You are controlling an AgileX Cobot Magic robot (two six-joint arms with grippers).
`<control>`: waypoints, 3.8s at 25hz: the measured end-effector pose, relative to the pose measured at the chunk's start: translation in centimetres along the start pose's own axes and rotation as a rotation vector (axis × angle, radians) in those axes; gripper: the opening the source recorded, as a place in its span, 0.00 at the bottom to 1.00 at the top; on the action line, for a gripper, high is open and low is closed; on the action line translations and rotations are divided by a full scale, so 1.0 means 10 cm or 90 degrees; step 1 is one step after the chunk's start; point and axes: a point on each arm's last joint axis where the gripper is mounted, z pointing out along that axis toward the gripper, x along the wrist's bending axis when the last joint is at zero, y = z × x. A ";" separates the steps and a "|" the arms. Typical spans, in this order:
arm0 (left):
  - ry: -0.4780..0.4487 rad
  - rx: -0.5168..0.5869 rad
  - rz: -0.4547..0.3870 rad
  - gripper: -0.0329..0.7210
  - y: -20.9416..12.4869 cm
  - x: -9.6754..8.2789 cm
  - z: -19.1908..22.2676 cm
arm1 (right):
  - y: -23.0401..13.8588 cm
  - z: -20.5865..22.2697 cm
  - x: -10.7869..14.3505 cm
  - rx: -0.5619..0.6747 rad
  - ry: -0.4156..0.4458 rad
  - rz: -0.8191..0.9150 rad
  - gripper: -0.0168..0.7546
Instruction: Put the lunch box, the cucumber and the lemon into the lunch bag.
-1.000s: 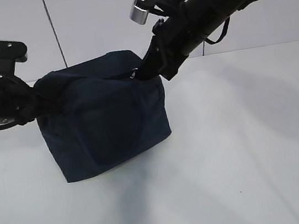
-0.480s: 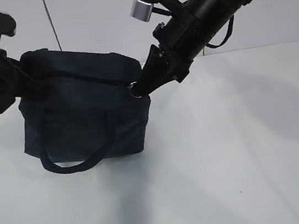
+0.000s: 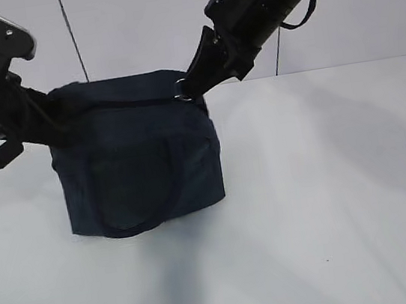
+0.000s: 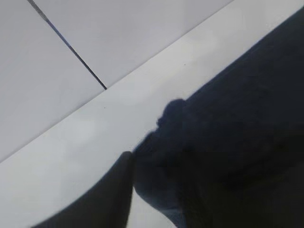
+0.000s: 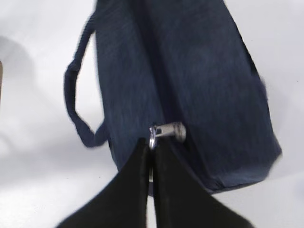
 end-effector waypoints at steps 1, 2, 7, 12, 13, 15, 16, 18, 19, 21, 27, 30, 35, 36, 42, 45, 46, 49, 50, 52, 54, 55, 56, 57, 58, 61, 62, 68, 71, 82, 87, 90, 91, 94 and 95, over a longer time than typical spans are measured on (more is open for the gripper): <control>-0.010 0.003 -0.002 0.43 -0.02 0.02 0.01 | 0.00 0.00 0.00 0.001 -0.001 0.003 0.03; -0.021 0.007 -0.007 0.54 -0.04 0.05 0.01 | 0.00 0.00 0.00 0.004 -0.001 0.002 0.03; -0.095 0.011 -0.045 0.80 -0.11 0.23 -0.04 | -0.01 0.00 0.00 0.009 -0.002 0.011 0.03; -0.258 -0.018 0.059 0.75 -0.07 0.22 -0.36 | -0.01 0.00 0.00 0.012 -0.003 0.018 0.03; -0.295 -0.024 0.081 0.75 -0.06 0.18 -0.42 | -0.01 0.00 0.00 0.012 -0.003 0.018 0.03; -0.345 -0.043 0.124 0.75 -0.04 0.12 -0.51 | -0.01 0.00 0.00 0.012 -0.004 0.022 0.03; -0.364 -0.054 0.141 0.75 -0.03 0.09 -0.54 | -0.01 0.00 0.00 0.012 -0.004 0.023 0.03; -0.389 -0.081 0.173 0.75 0.01 0.04 -0.59 | -0.01 0.00 0.00 0.013 -0.004 0.025 0.03; -0.392 -0.092 0.186 0.75 0.02 0.02 -0.59 | -0.01 0.00 0.00 0.013 -0.004 0.026 0.03; -0.392 -0.105 0.213 0.75 0.04 -0.01 -0.59 | -0.01 0.00 0.00 0.013 -0.004 0.031 0.03; -0.360 -0.107 0.304 0.73 0.04 -0.19 -0.41 | -0.01 0.00 0.00 0.013 -0.004 0.037 0.03; -0.342 -0.082 0.326 0.72 0.00 -0.33 -0.23 | -0.01 0.00 0.00 0.013 -0.004 0.038 0.03; -0.283 -0.051 0.348 0.60 -0.04 -0.45 -0.05 | 0.02 -0.03 -0.01 0.012 -0.010 0.033 0.03; -0.274 -0.051 0.349 0.54 -0.04 -0.45 -0.05 | 0.02 -0.04 -0.02 0.014 -0.014 0.032 0.03; -0.260 -0.051 0.351 0.07 -0.02 -0.45 -0.04 | -0.02 -0.05 -0.04 0.052 -0.030 0.041 0.03; -0.260 -0.051 0.351 0.04 -0.02 -0.45 -0.04 | -0.03 -0.05 -0.04 0.059 -0.032 0.045 0.03; -0.260 -0.051 0.351 0.04 -0.02 -0.45 -0.04 | -0.03 -0.05 -0.04 0.060 -0.032 0.045 0.03; -0.260 -0.051 0.351 0.04 -0.02 -0.45 -0.04 | -0.04 -0.05 -0.04 0.061 -0.033 0.049 0.03; -0.259 -0.051 0.351 0.04 -0.02 -0.44 -0.04 | -0.04 -0.05 -0.04 0.061 -0.033 0.049 0.03; -0.258 -0.051 0.351 0.04 -0.02 -0.44 -0.04 | -0.04 -0.05 -0.04 0.061 -0.033 0.050 0.03; -0.258 -0.051 0.351 0.04 -0.02 -0.44 -0.04 | -0.04 -0.05 -0.04 0.062 -0.035 0.050 0.03; -0.256 -0.051 0.352 0.04 -0.02 -0.44 -0.04 | -0.03 -0.05 -0.04 0.059 -0.037 0.052 0.03; -0.256 -0.051 0.352 0.04 -0.02 -0.44 -0.04 | -0.03 -0.05 -0.05 0.054 -0.038 0.054 0.03; -0.255 -0.051 0.352 0.04 -0.02 -0.44 -0.04 | -0.02 -0.05 -0.05 0.047 -0.039 0.057 0.03; -0.255 -0.051 0.352 0.04 -0.02 -0.44 -0.04 | -0.01 -0.05 -0.05 0.040 -0.040 0.060 0.03; -0.254 -0.050 0.352 0.04 -0.02 -0.44 -0.04 | 0.03 -0.05 -0.05 0.014 -0.039 0.068 0.03; -0.254 -0.050 0.352 0.04 -0.02 -0.44 -0.04 | 0.04 -0.05 -0.05 0.009 -0.037 0.070 0.03; -0.251 -0.050 0.351 0.04 -0.02 -0.43 -0.04 | 0.06 -0.05 -0.05 -0.005 -0.035 0.068 0.03; -0.251 -0.050 0.350 0.04 -0.02 -0.43 -0.04 | 0.06 -0.05 -0.03 -0.003 -0.027 0.060 0.03; -0.255 -0.042 0.341 0.04 -0.04 -0.45 0.00 | 0.03 -0.10 -0.05 0.048 -0.039 0.011 0.03; -0.255 -0.041 0.331 0.04 -0.04 -0.45 0.01 | 0.00 -0.10 -0.06 0.069 -0.039 -0.083 0.03; -0.255 -0.041 0.330 0.04 -0.04 -0.45 0.01 | 0.00 -0.10 -0.06 0.071 -0.036 -0.144 0.03; -0.255 -0.041 0.329 0.04 -0.04 -0.45 0.01 | 0.00 -0.10 -0.06 0.071 -0.035 -0.158 0.03; -0.255 -0.041 0.327 0.04 -0.04 -0.45 0.01 | 0.00 -0.10 -0.06 0.072 -0.033 -0.191 0.03; -0.255 -0.041 0.326 0.04 -0.04 -0.45 0.01 | 0.00 -0.10 -0.06 0.072 -0.033 -0.199 0.03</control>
